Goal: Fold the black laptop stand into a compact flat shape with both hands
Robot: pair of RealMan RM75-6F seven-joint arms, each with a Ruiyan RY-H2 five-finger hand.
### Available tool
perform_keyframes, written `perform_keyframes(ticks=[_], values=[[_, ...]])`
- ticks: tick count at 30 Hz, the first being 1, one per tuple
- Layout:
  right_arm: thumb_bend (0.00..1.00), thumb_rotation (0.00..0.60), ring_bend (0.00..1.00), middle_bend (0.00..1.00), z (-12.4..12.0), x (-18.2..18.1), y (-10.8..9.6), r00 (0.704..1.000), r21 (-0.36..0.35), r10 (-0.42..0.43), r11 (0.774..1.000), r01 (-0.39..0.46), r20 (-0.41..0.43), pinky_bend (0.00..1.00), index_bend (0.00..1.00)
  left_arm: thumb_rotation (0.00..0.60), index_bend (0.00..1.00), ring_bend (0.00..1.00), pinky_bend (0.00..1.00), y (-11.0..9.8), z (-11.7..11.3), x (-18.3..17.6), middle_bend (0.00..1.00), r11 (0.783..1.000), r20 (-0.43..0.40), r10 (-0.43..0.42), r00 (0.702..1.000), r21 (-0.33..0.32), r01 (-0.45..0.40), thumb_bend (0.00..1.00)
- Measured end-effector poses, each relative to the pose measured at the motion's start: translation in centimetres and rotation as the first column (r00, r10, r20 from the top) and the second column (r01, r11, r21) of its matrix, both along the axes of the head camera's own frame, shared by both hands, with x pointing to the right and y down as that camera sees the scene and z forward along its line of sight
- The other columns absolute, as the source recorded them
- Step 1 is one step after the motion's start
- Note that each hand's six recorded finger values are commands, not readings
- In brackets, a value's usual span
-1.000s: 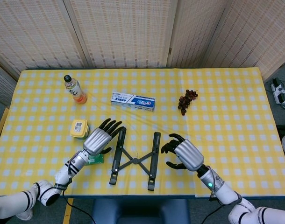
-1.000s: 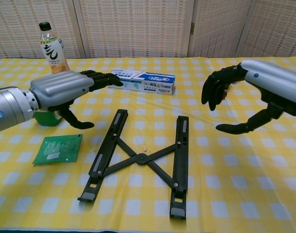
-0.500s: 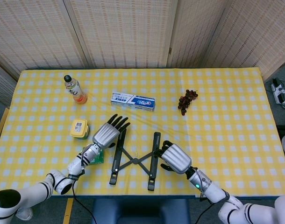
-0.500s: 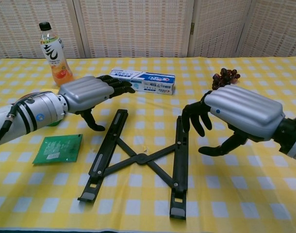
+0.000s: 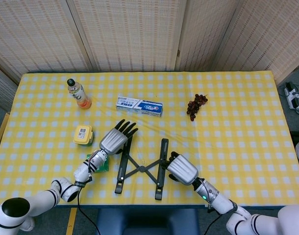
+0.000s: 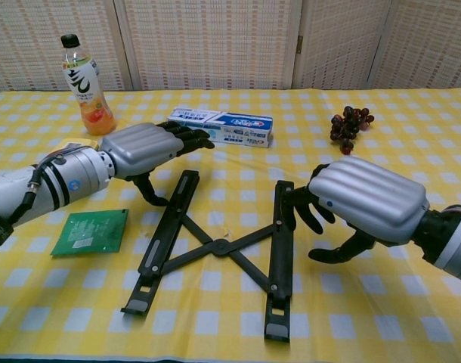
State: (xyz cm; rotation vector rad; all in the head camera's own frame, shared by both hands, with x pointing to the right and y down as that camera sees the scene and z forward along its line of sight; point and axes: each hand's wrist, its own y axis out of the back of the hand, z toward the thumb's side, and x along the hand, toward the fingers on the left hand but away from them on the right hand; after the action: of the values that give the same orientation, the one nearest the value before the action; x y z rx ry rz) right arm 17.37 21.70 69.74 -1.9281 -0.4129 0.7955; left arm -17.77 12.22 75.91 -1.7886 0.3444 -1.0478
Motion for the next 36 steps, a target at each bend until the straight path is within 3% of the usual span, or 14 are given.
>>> perform_keyframes(ticks=[9,36], values=[[0.25,0.600,0.65,0.67,0.8,-0.3,0.4,1.000,0.005,-0.019,1.000,0.019,-0.008,0.39,0.52,0.600,0.00,0.00,0.00,0.2,0.0,0.6,0.00,0.999,-0.034,-0.023,0.999,-0.026,0.022,0.21],[0.22,0.600,0.66,0.67,2.6,-2.4,1.6,0.992,0.111,-0.117,0.986,0.120,-0.038,0.39,0.52,0.600,0.00,0.00,0.00,0.4,0.4,0.2,0.00,0.993,-0.056,-0.084,0.995,-0.084,0.079,0.21]])
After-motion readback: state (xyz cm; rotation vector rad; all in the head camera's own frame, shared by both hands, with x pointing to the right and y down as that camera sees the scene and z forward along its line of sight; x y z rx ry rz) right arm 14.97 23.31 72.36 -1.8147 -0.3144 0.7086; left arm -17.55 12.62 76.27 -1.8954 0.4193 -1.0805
